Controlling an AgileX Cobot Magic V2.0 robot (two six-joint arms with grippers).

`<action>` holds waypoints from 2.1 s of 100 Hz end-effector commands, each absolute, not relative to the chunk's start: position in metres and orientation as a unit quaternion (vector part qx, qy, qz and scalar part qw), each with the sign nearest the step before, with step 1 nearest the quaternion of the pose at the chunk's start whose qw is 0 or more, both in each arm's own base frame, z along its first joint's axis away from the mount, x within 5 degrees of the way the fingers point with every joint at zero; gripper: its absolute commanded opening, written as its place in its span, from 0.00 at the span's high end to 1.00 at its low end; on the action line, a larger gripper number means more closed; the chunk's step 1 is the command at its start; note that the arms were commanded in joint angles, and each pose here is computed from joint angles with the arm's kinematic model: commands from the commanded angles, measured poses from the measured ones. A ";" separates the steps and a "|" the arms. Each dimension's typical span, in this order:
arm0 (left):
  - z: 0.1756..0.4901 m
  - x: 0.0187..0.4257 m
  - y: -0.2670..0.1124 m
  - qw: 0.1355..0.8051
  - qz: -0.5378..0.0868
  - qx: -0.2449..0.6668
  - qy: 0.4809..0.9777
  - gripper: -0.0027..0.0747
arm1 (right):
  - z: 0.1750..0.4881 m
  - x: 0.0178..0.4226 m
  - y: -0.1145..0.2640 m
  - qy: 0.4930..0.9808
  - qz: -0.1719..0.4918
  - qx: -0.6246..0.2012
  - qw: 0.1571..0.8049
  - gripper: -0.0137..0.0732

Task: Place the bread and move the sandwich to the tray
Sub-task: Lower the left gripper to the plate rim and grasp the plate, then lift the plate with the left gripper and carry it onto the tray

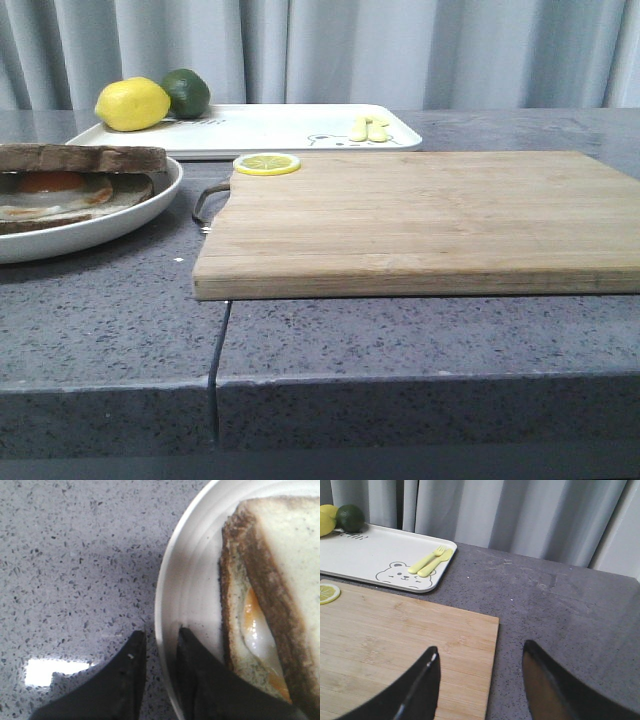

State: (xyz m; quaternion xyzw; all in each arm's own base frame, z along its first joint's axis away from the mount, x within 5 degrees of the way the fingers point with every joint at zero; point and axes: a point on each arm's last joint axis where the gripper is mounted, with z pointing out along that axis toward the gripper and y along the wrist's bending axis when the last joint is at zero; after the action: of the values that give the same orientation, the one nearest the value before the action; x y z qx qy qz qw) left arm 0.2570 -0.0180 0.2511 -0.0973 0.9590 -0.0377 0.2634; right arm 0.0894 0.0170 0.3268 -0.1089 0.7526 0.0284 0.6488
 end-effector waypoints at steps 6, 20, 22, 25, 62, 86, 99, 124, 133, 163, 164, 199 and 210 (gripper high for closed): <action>0.268 0.262 -0.019 0.309 -0.057 -0.108 0.943 0.86 | 0.341 0.089 0.017 0.721 0.025 -0.110 0.683 0.40; 0.270 0.264 -0.021 0.317 -0.077 -0.122 0.937 0.95 | 0.341 0.089 0.017 0.721 0.025 -0.110 0.683 0.40; 0.270 0.264 -0.022 0.319 -0.080 -0.124 0.936 0.96 | 0.341 0.089 0.017 0.721 0.025 -0.110 0.683 0.40; 0.271 0.265 -0.022 0.321 -0.084 -0.127 0.935 0.98 | 0.341 0.089 0.017 0.721 0.025 -0.110 0.683 0.40; 0.273 0.268 -0.026 0.333 -0.115 -0.151 0.923 0.99 | 0.341 0.089 0.017 0.722 0.025 -0.110 0.683 0.40; 0.276 0.265 -0.026 0.334 -0.118 -0.152 0.923 0.99 | 0.341 0.089 0.017 0.722 0.025 -0.110 0.683 0.40; 0.285 0.260 -0.024 0.350 -0.121 -0.152 0.917 0.99 | 0.341 0.089 0.017 0.722 0.025 -0.110 0.683 0.40; 0.315 0.240 -0.003 0.406 -0.123 -0.190 0.886 0.99 | 0.341 0.089 0.017 0.722 0.025 -0.110 0.683 0.40; 0.322 0.234 0.001 0.419 -0.132 -0.204 0.875 0.99 | 0.341 0.089 0.017 0.722 0.025 -0.110 0.683 0.40; 0.333 0.234 -0.002 0.439 -0.205 -0.259 0.836 0.99 | 0.341 0.089 0.017 0.722 0.025 -0.110 0.683 0.40; 0.334 0.234 -0.002 0.440 -0.208 -0.261 0.834 0.99 | 0.341 0.089 0.017 0.722 0.025 -0.110 0.683 0.40; 0.333 0.264 -0.014 0.426 -0.296 -0.258 0.815 0.99 | 0.341 0.089 0.017 0.722 0.029 -0.107 0.683 0.40; 0.339 0.285 -0.017 0.428 -0.316 -0.245 0.811 0.99 | 0.341 0.089 0.017 0.722 0.029 -0.107 0.683 0.40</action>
State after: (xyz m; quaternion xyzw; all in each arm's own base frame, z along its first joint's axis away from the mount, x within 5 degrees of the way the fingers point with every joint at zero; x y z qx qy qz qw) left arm 0.2670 -0.0178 0.3084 -0.2318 0.8563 -0.2794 0.3674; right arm 0.0894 0.0170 0.3267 -0.1087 0.7528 0.0286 0.6486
